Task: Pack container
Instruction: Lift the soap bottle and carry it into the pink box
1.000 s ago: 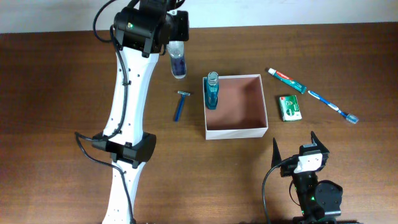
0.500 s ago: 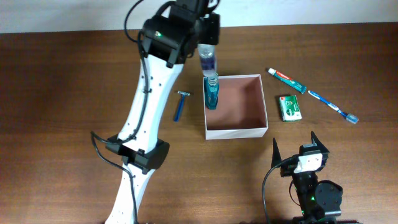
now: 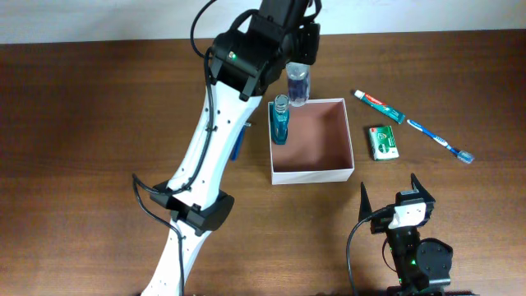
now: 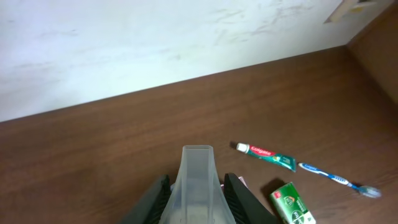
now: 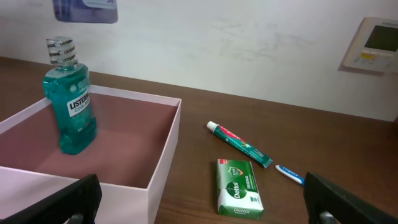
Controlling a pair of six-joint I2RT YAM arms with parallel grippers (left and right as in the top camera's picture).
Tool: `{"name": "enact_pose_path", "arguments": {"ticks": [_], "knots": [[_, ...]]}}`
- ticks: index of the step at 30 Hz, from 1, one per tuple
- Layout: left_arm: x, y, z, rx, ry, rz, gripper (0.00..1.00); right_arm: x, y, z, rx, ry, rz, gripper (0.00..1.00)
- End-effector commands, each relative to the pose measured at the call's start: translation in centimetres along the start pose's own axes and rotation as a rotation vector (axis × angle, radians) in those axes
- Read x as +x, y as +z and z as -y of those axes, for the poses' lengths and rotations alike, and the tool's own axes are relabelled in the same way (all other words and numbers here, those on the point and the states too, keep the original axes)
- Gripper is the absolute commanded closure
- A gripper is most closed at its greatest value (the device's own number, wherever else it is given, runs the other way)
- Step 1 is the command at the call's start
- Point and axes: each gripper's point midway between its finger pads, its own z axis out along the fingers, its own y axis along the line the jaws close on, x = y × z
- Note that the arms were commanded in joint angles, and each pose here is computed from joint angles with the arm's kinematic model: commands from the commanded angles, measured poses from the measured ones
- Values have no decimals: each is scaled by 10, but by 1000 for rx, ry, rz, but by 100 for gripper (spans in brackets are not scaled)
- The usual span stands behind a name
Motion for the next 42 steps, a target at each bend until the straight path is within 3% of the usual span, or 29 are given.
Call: {"name": "enact_pose_path", "arguments": {"ticks": [1, 9, 21, 42], "knots": [[-13, -16, 16, 43, -7, 55, 71, 1, 0, -1, 0, 0, -1, 1], [1, -1, 20, 4, -5, 21, 71, 1, 0, -1, 0, 0, 0, 1], [56, 31, 7, -64, -33, -182, 71, 1, 0, -1, 0, 0, 0, 1], [96, 76, 0, -98, -16, -287, 71, 1, 0, -1, 0, 0, -1, 1]]}}
